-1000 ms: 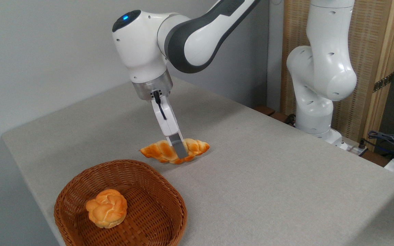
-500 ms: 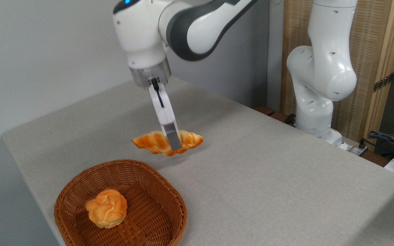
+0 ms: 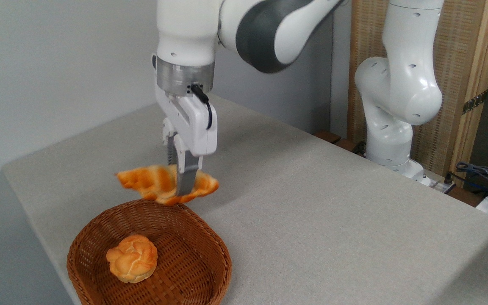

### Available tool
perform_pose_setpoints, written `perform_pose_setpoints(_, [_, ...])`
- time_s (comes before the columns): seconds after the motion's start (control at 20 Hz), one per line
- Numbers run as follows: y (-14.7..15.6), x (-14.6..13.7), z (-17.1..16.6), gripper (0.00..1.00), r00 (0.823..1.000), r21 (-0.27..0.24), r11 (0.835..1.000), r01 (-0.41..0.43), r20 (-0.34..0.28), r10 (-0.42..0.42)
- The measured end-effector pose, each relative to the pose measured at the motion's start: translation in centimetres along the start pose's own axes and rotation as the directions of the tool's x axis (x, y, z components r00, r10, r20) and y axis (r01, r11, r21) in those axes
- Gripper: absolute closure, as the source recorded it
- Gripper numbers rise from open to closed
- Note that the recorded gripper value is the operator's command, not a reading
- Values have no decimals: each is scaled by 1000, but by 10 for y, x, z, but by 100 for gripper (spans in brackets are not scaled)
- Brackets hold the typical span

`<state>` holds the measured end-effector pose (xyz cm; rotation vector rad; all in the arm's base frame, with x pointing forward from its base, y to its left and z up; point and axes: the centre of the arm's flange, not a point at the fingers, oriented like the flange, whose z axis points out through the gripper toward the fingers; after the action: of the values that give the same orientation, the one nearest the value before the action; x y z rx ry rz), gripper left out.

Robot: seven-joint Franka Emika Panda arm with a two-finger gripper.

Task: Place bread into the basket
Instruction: 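Carry the loaf over the wicker basket, lower it in, and release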

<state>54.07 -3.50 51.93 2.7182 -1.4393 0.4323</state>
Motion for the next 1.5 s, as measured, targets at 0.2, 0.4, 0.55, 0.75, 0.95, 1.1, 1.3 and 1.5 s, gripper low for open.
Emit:
perform_pose_setpoints(0.2, [-18, 0, 16, 0, 995, 47, 996, 80, -60, -77])
perform_pose_setpoints(0.4, [-24, 4, 31, 0, 983, 72, 982, 175, -72, -170])
perform_pose_setpoints(0.55, [-25, 5, 34, 0, 980, 71, 979, 193, -70, -188])
perform_pose_setpoints(0.75, [-25, 5, 34, 0, 979, 72, 978, 197, -71, -192])
perform_pose_setpoints(0.95, [-25, 5, 34, 0, 979, 72, 978, 196, -71, -191])
perform_pose_setpoints(1.1, [-26, 5, 33, 0, 979, 73, 978, 196, -73, -191])
perform_pose_setpoints(1.3, [-24, 6, 25, 0, 978, 65, 977, 201, -75, -196])
perform_pose_setpoints(1.5, [-19, -10, 0, 0, 981, -24, 981, 192, 34, -191])
